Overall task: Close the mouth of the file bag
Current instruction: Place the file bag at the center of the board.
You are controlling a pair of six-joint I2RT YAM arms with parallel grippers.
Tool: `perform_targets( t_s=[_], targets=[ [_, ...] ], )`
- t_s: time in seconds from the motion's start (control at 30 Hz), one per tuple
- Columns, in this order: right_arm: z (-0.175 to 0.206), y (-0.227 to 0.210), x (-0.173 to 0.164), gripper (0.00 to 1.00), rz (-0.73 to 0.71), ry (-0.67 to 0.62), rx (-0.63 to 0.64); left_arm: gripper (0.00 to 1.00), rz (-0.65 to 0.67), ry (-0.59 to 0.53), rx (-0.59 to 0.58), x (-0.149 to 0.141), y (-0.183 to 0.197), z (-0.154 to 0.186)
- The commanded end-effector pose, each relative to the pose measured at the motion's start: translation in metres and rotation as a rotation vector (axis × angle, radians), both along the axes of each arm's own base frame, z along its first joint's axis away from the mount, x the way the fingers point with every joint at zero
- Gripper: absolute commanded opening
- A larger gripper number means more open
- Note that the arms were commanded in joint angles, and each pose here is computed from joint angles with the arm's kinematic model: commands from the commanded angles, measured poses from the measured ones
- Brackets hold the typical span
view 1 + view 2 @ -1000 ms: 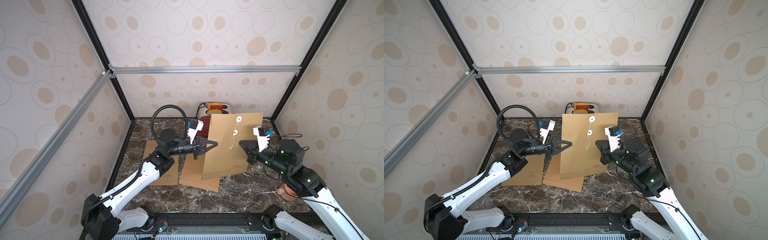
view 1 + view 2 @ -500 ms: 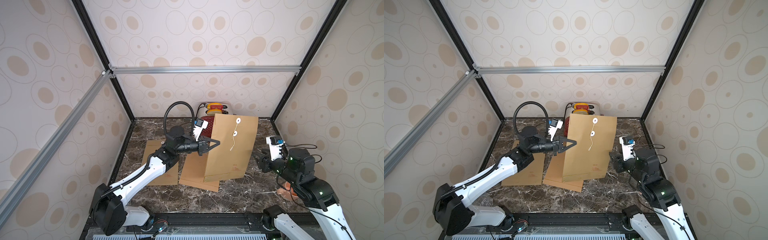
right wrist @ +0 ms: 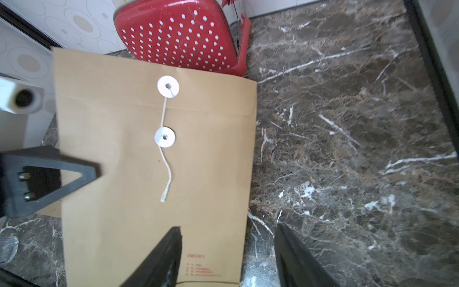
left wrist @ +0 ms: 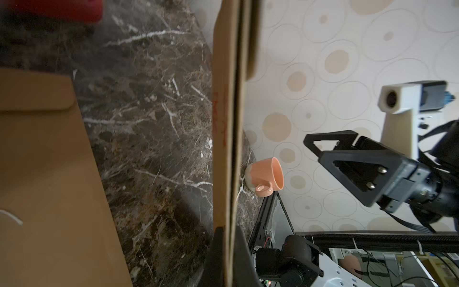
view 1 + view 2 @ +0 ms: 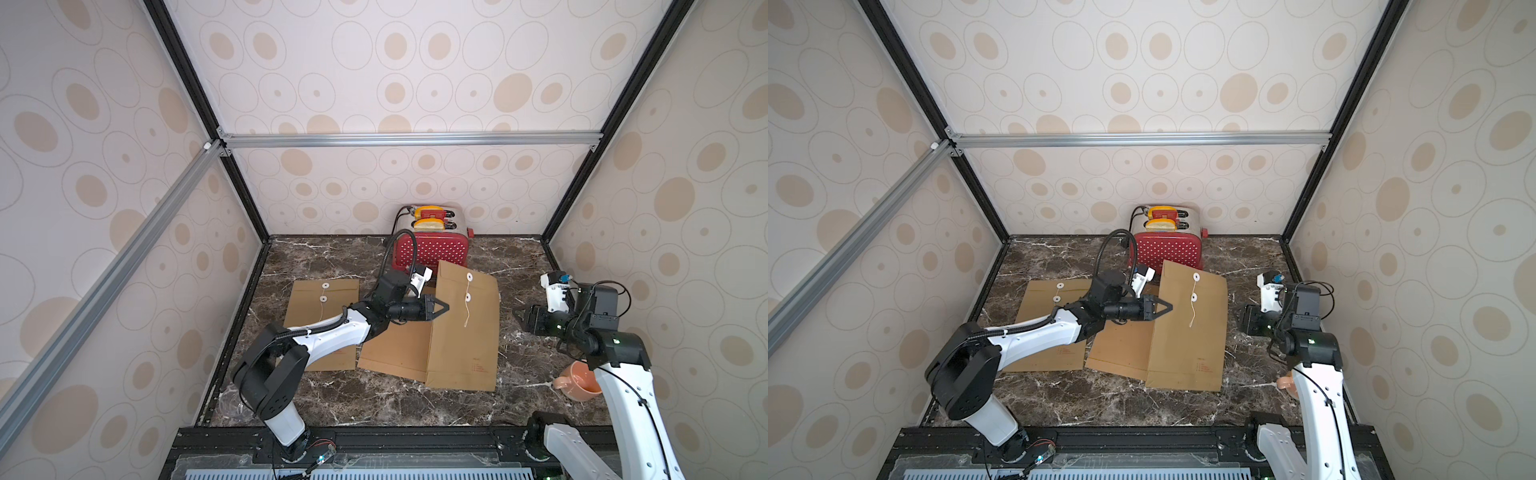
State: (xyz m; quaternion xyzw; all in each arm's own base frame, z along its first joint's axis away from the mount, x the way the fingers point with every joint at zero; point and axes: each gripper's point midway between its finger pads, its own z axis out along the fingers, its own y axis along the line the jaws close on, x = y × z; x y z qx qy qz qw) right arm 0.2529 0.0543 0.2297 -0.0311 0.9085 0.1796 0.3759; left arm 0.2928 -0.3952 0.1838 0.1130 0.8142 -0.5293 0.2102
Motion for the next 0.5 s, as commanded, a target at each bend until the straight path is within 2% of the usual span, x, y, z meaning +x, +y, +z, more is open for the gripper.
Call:
perform_targets(
  t_s=[0.0, 0.17, 0.27, 0.37, 0.47],
  targets=[
    [-0.009, 0.001, -0.002, 0.64, -0.028, 0.022, 0.039, 0.0, 0.059, 0.03, -0.037, 0.013, -0.01, -0.005],
    [-0.058, 0.004, 0.004, 0.64, -0.058, 0.109, 0.099, 0.0, 0.048, 0.042, 0.095, 0.012, -0.029, -0.052],
    [-0.081, 0.011, 0.01, 0.63, -0.049, 0.136, 0.158, 0.0, 0.073, 0.079, 0.133, 0.02, -0.039, -0.086],
    [-0.097, 0.012, 0.008, 0.62, -0.037, 0.176, 0.148, 0.0, 0.117, 0.109, 0.11, 0.033, -0.051, -0.109],
    [-0.103, 0.005, 0.01, 0.62, -0.058, 0.161, 0.113, 0.0, 0.134, 0.12, 0.087, 0.045, -0.069, -0.119]
  ],
)
